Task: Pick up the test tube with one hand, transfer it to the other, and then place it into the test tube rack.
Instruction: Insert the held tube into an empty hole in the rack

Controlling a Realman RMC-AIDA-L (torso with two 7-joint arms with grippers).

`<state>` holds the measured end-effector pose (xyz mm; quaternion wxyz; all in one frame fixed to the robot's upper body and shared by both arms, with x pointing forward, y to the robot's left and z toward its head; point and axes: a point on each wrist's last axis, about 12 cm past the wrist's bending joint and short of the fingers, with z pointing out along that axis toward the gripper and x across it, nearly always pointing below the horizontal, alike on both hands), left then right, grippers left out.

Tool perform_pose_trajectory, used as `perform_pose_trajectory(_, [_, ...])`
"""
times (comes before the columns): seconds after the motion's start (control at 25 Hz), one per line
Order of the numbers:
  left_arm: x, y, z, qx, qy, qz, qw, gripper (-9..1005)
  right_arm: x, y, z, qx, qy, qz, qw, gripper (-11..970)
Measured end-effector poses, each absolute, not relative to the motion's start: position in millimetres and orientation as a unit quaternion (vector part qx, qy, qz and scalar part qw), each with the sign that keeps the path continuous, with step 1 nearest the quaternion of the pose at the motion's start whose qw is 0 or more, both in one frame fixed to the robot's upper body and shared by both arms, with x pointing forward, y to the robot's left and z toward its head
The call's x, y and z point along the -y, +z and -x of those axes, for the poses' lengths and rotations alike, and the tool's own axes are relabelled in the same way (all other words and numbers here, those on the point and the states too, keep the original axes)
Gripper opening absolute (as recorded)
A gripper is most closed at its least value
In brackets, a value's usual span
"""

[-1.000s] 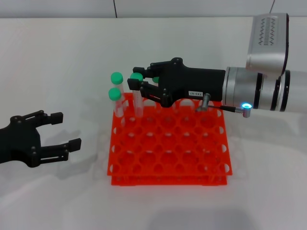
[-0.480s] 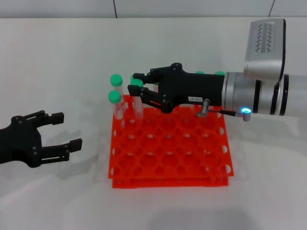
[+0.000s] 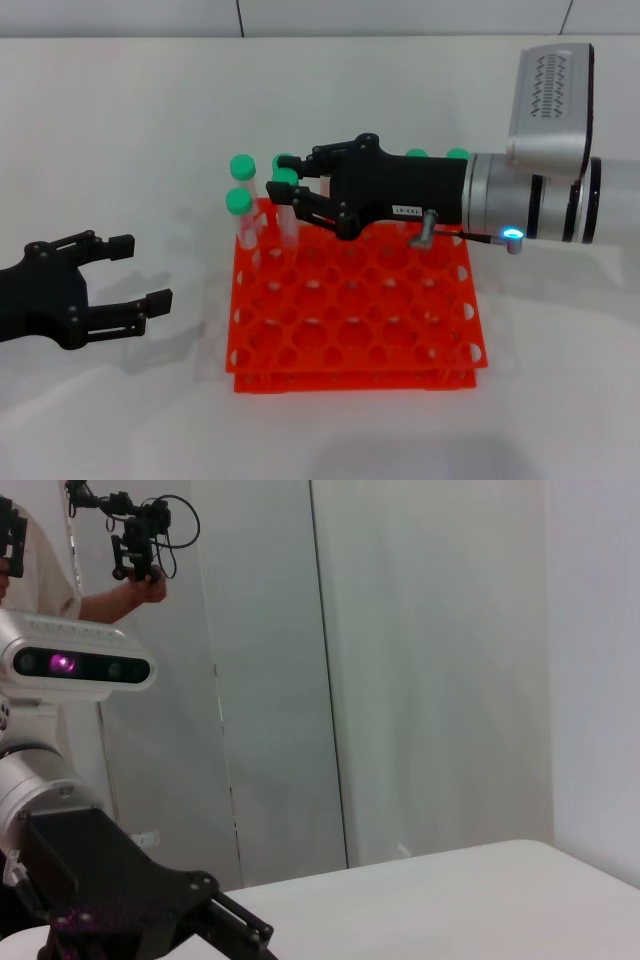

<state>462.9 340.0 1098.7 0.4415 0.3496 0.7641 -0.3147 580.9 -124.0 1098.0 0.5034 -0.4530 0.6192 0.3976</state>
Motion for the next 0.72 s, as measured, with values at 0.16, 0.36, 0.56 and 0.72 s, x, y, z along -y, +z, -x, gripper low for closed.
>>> perform_pose_trajectory(0.16, [-340.0,1098.7,-462.9,-0.764,-0.315,-0.350,0.441,866,123.5,1096.1,-580.8,-0.623,0.393,0.455,0.501,293])
perform_pose_trajectory(0.36, [-339.6,1097.3,-462.4,-0.765,-0.318,-0.347,0.440,867,121.3,1096.0,-580.5,-0.622,0.390,0.460,0.499,294])
perform_pose_trajectory(0.56, [-338.8,1096.2,-463.2,-0.765,-0.321,-0.346,0.439,867,120.6,1095.0,-580.1,-0.624,0.387,0.462,0.498,295])
perform_pose_trajectory(0.72, [-338.5,1095.8,-463.4,-0.765,-0.322,-0.345,0.439,867,120.1,1094.9,-579.8,-0.623,0.387,0.463,0.497,296])
